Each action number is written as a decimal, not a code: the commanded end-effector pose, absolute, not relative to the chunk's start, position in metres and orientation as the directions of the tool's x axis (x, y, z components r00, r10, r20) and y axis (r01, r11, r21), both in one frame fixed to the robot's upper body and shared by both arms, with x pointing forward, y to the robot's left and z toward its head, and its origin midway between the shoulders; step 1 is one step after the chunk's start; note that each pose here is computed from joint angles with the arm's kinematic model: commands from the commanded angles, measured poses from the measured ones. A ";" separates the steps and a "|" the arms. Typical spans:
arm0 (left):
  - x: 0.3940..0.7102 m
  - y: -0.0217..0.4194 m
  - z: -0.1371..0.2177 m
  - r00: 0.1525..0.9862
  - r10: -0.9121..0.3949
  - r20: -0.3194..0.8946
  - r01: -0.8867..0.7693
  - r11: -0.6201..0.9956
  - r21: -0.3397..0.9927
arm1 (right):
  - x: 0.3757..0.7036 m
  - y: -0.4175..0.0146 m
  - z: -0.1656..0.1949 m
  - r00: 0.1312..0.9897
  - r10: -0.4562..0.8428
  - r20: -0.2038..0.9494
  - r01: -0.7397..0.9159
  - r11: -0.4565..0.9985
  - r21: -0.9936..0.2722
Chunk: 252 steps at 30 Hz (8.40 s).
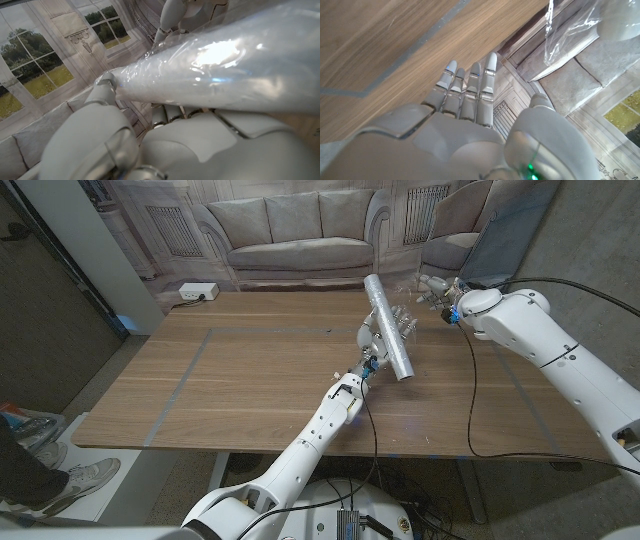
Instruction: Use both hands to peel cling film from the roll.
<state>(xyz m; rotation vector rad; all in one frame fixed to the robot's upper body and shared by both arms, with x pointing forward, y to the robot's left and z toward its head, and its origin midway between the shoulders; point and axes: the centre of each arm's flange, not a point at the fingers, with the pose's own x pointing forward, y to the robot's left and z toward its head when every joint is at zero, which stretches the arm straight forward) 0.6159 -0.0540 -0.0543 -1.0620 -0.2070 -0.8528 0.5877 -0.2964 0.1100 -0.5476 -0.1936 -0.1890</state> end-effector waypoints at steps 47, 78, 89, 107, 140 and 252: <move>0.637 -0.075 -0.039 0.708 -0.503 0.497 0.669 0.250 -0.700 | 0.601 -0.303 0.087 0.951 0.245 0.190 -0.163 0.916 -0.366; 0.641 -0.084 -0.048 0.709 -0.537 0.457 0.658 0.270 -0.703 | 0.606 -0.302 0.086 0.857 0.479 0.190 -0.427 0.866 -0.259; 0.640 -0.088 -0.056 0.701 -0.559 0.443 0.658 0.268 -0.703 | 0.601 -0.308 0.088 0.889 0.414 0.198 -0.362 0.897 -0.252; 0.637 -0.083 -0.064 0.719 -0.543 0.433 0.653 0.318 -0.687 | 0.594 -0.318 0.087 0.922 0.336 0.191 -0.286 0.925 -0.249; 0.622 -0.078 -0.060 0.698 -0.551 0.457 0.681 0.312 -0.663 | 0.588 -0.333 0.088 0.967 0.179 0.182 -0.118 0.946 -0.302; 0.639 -0.088 -0.065 0.600 -0.709 0.370 0.734 0.303 -0.608 | 0.563 -0.344 0.069 0.946 0.268 0.182 -0.203 0.928 -0.312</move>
